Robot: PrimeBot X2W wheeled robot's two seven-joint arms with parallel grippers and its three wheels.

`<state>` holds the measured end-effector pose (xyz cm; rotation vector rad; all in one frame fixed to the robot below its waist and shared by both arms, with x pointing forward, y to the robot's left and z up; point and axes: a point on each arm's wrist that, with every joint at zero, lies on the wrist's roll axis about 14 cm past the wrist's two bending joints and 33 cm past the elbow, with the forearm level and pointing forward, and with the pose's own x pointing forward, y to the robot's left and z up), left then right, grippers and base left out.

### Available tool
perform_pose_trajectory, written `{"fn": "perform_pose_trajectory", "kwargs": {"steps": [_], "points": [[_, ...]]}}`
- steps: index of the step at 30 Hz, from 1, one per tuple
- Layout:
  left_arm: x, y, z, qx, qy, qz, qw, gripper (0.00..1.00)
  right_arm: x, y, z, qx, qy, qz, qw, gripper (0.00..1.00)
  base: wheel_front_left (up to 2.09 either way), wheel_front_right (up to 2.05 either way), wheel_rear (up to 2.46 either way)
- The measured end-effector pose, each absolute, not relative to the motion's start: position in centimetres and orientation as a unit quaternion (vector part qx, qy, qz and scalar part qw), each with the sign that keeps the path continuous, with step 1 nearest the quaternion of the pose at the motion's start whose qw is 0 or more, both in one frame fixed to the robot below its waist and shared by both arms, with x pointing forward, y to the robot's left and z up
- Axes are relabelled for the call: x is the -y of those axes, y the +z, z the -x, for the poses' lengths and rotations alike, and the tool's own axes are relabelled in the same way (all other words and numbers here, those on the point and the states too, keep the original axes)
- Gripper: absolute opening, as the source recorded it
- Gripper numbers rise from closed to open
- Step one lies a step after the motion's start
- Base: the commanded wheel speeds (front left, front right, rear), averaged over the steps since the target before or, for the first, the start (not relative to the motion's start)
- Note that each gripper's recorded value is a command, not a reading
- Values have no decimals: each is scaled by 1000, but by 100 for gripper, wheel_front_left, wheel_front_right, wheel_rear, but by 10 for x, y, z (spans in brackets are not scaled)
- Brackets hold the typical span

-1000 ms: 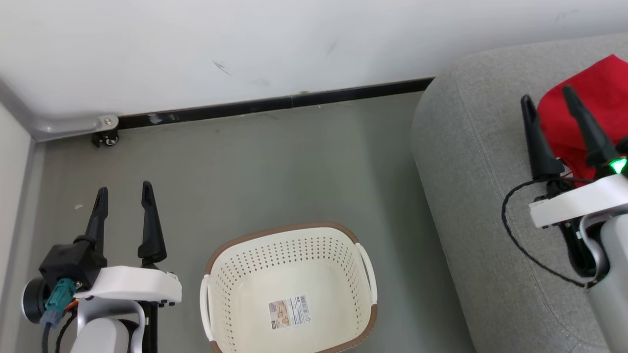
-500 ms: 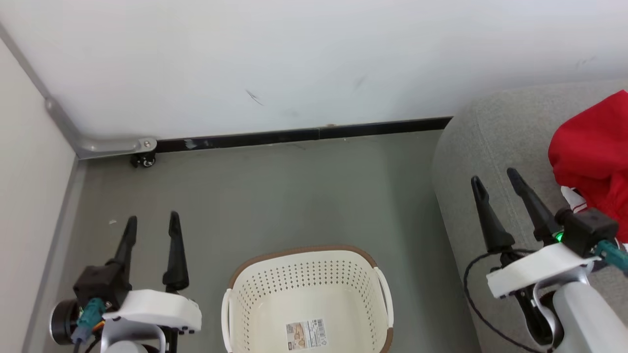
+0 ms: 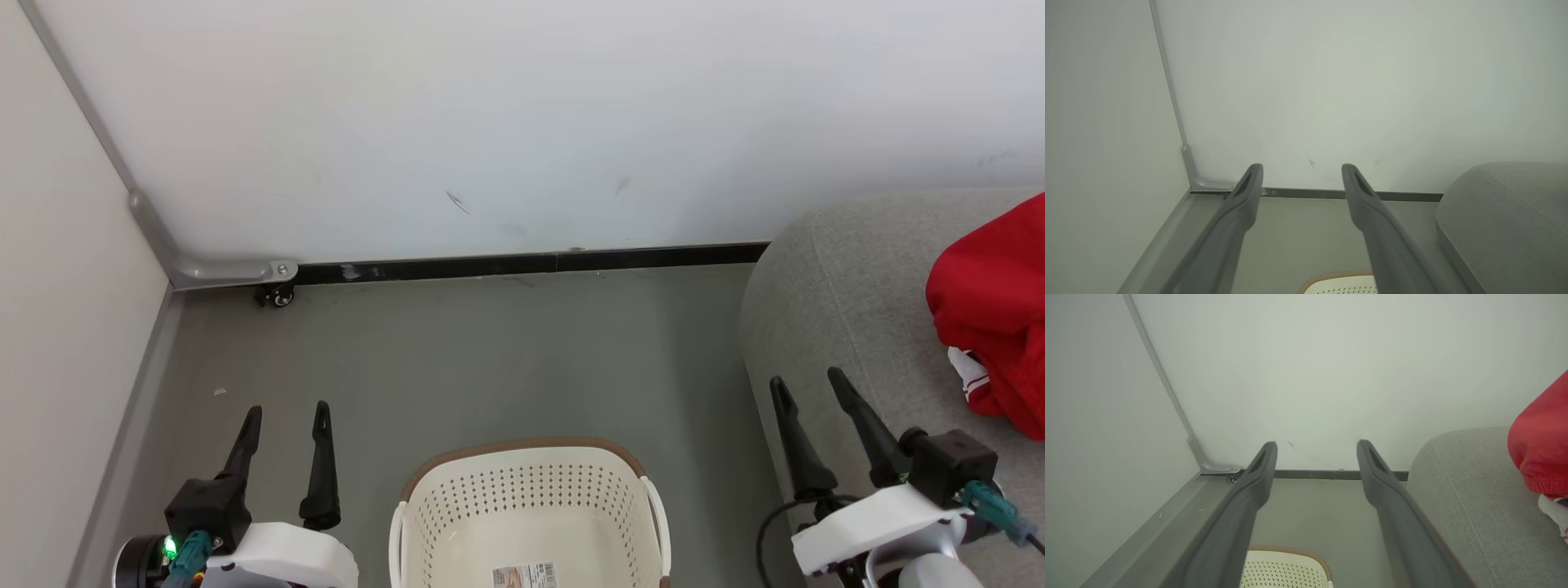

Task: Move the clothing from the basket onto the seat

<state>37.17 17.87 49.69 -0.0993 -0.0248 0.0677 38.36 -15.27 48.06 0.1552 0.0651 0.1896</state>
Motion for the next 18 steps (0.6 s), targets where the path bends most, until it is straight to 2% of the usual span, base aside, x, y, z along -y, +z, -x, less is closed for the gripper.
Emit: {"fn": "perform_pose_trajectory", "kwargs": {"steps": [18], "points": [[-179, 500, -362, 18, 35, 50, 998, 100, 146, 474, -357, -42, 88, -69, 993, 100, 0, 0, 0]]}}
